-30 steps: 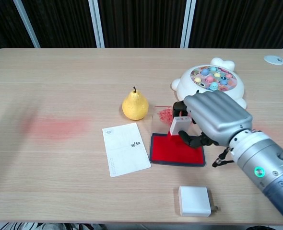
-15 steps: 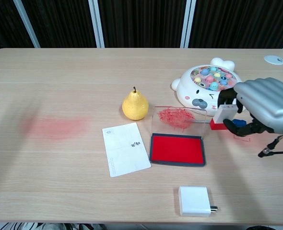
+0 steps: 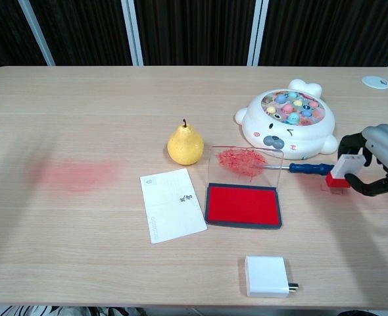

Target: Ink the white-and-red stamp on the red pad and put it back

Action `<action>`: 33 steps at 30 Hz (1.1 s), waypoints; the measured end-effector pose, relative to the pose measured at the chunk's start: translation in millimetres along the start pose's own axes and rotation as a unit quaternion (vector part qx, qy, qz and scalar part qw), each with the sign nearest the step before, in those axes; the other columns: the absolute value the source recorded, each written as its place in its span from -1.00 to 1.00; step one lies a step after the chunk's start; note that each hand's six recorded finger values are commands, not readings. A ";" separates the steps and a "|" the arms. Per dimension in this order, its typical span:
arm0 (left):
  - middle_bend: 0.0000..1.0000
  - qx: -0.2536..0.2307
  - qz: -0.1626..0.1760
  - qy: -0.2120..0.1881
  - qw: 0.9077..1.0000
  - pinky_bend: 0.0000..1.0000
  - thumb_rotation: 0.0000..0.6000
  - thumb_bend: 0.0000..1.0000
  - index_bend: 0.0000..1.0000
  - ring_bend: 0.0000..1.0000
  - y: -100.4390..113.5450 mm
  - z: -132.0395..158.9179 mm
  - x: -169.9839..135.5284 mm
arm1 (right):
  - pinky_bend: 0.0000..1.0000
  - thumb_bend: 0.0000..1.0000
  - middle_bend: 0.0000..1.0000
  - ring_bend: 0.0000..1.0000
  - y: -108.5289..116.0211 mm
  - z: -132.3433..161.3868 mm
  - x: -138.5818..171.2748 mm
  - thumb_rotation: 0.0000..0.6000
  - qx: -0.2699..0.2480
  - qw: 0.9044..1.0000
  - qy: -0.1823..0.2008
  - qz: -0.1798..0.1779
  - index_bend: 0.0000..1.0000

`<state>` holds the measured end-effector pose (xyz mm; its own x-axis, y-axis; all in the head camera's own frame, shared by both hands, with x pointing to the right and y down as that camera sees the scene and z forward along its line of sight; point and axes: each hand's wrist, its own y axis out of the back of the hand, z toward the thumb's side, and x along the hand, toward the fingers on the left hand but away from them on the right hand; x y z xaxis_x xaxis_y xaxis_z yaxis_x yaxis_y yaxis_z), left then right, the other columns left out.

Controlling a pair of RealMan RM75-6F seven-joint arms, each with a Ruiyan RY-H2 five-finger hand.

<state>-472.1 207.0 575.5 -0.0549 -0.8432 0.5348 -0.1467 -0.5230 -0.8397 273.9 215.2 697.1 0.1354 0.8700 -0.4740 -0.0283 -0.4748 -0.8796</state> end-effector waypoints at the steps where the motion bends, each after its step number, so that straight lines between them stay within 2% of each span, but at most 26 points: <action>1: -1.00 -0.001 0.000 0.000 1.000 -1.00 1.00 -1.00 -1.00 -1.00 0.2 -0.1 0.1 | -0.05 0.26 0.18 -0.08 -1.4 -0.1 -0.6 1.00 0.000 1.000 -0.001 0.000 0.51; 9: -1.00 0.000 -0.002 0.000 1.000 -1.00 1.00 -1.00 -1.00 -1.00 -0.9 0.6 0.4 | -0.06 0.22 0.17 -0.08 -11.9 1.0 -1.4 1.00 -0.015 1.000 -0.002 -0.006 0.51; 19: -1.00 -0.001 0.000 -0.003 1.000 -1.00 1.00 -1.00 -1.00 -1.00 0.1 1.1 -0.2 | -0.08 0.15 0.14 -0.08 -14.2 5.9 -2.7 1.00 -0.030 0.999 0.000 -0.011 0.51; 33: -1.00 -0.001 0.001 -0.003 1.000 -1.00 1.00 -1.00 -1.00 -1.00 0.6 0.8 -1.1 | -0.11 0.06 0.10 -0.12 -22.2 6.2 -4.2 1.00 -0.020 1.000 -0.003 -0.004 0.47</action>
<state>-471.3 207.5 574.3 -0.0497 -0.8454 0.5318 -0.1493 -0.5202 -0.8409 267.8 222.9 718.4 0.1285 0.8742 -0.4682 0.0114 -0.4734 -0.8808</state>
